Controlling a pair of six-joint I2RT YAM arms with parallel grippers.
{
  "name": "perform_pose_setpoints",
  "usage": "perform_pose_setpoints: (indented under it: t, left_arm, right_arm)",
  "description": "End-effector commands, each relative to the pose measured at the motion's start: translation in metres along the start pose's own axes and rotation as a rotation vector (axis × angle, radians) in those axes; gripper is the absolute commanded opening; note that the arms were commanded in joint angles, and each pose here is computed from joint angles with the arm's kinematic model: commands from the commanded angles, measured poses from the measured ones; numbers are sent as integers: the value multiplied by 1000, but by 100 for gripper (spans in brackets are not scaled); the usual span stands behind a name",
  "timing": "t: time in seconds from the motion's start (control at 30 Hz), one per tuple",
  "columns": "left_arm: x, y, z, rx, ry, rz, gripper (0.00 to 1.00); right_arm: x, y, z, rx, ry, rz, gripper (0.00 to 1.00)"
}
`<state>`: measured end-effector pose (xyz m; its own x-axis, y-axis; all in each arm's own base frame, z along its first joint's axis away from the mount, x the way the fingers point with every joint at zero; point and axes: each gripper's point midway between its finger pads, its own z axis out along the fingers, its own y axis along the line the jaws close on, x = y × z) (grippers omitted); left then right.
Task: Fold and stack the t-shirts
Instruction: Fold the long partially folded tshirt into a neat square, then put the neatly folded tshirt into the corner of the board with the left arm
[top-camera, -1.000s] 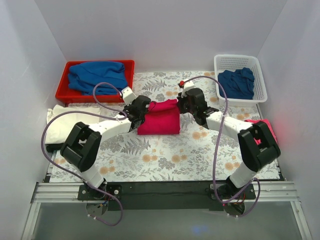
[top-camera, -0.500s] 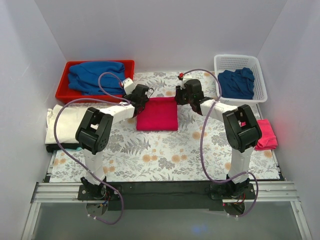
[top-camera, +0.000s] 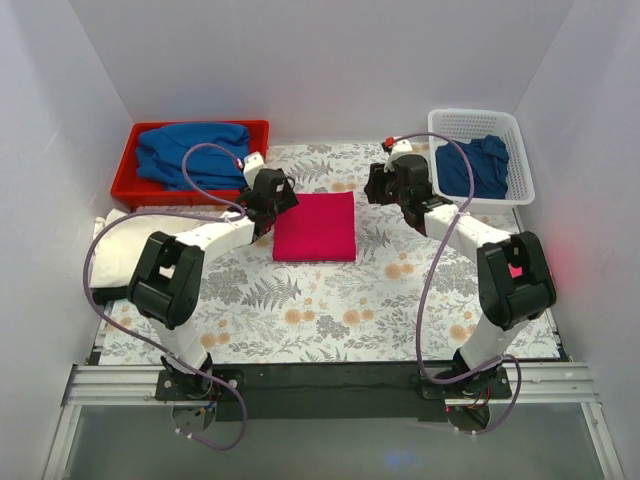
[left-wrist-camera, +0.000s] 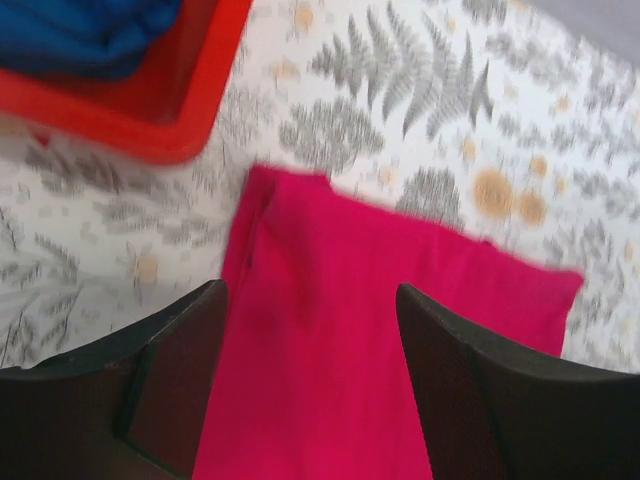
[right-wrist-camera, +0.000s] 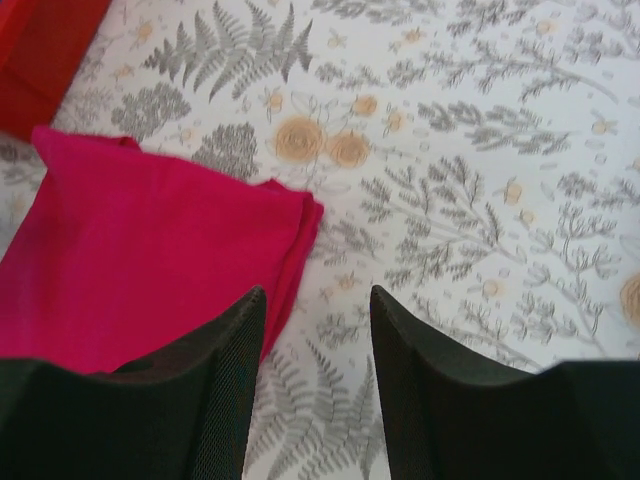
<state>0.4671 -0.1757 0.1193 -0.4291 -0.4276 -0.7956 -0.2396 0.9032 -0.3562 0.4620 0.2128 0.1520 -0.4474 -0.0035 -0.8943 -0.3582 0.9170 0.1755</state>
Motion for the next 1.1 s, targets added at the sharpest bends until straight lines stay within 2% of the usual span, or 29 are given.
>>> perform_pose_setpoints:
  t: [0.0,0.03,0.13,0.3,0.33,0.67,0.93,1.07]
  left_arm:
    - [28,6,-27,108,105,36,67]
    - [30,6,-30,137,106,30,67]
    - [49,22,-33,168,177,-6,67]
    - [55,41,-22,209,235,-83,67]
    - [60,36,-24,265,270,-100,67]
    - [92,38,-17,413,482,-165,66]
    - [112,38,-16,437,585,-210,65]
    - [123,52,-10,350,612,-210,61]
  right_arm:
    - [12,12,-25,-53,15,33,53]
    - [24,11,-31,-53,37,36,52]
    - [24,14,-47,-68,25,49,52]
    - [33,17,-62,-83,27,68,52]
    - [31,17,-64,-85,21,70,52]
    - [44,13,-66,-62,43,100,51]
    - [48,10,-65,-43,50,113,50]
    - [52,12,-63,-54,65,116,50]
